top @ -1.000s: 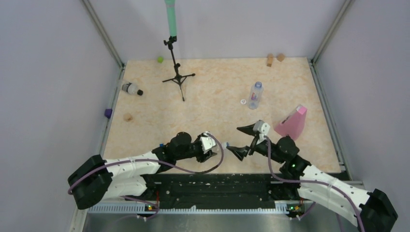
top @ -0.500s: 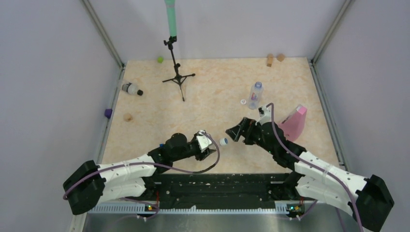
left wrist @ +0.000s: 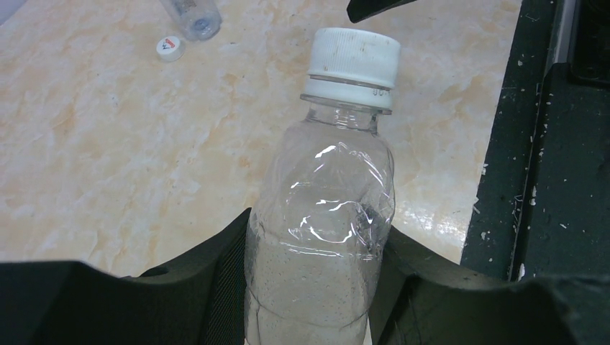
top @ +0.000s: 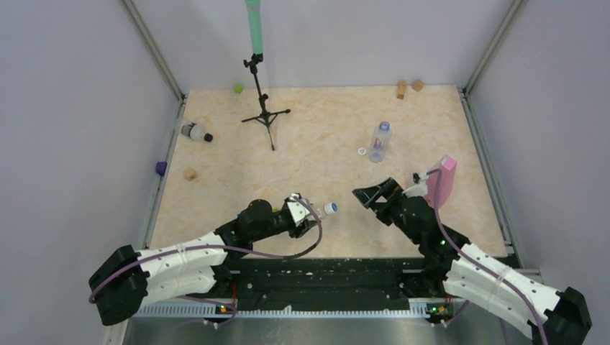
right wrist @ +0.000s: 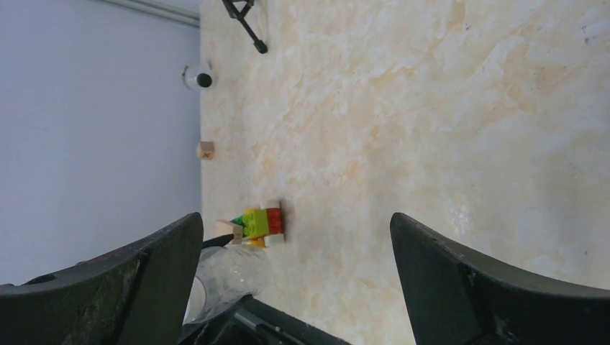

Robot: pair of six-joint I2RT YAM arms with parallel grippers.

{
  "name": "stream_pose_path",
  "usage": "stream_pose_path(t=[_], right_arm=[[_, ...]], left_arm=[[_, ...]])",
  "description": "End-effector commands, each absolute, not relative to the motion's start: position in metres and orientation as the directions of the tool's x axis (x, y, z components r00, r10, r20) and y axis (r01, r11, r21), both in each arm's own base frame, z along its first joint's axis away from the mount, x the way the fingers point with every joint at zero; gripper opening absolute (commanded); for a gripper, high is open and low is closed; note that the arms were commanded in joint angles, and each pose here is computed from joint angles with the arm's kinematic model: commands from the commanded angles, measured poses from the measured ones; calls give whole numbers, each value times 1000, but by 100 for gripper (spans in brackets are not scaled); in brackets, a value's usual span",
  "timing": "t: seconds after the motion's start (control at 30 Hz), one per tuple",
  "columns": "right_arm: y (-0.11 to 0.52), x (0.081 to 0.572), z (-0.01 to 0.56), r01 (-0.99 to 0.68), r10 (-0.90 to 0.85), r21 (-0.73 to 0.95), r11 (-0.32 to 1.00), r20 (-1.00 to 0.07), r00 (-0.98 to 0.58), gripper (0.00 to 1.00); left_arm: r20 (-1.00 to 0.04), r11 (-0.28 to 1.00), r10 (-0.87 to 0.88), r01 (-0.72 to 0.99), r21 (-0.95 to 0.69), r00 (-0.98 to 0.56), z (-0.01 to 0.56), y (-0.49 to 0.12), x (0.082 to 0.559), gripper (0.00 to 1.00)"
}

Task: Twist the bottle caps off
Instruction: Unscrew the bottle cap from the plastic bottle.

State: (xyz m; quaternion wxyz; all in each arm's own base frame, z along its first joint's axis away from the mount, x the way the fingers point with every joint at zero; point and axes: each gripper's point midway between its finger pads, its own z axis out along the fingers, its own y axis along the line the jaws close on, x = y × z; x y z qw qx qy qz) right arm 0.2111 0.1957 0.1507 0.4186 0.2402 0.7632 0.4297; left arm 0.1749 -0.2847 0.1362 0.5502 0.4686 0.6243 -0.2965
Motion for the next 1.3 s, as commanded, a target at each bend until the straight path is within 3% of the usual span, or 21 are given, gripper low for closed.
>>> stream_pose_path(t=[0.0,0.1,0.2,0.43,0.7,0.9,1.13,1.27], right_arm=[[201,216,174,-12,625,768,640,-529,-575,99],[208,216,157,19,519,672,740,-553,-652,99],[207,220,148,85,529,649,756,-530,-663,99],[243,215,164,-19,632,862,507,-387,-672,93],[254,207,189,-91,581,869,486,-399,-709,91],[275,196,203,-158,525,904,398,-366,-768,83],[284,190,199,-180,464,886,428,-386,-798,68],[281,192,185,-159,440,857,490,-400,-804,65]], left_arm=[[-976,413,208,898,150,68,148,-284,177,0],[-977,422,204,895,146,63,147,-284,179,0],[-976,413,207,900,142,58,146,-286,178,0],[-968,438,244,883,166,61,139,-278,182,0],[-966,440,240,876,198,98,140,-274,182,0],[-960,430,268,882,192,78,131,-278,184,0],[-954,438,299,883,171,36,126,-281,187,0],[-957,447,288,878,169,38,128,-280,188,0]])
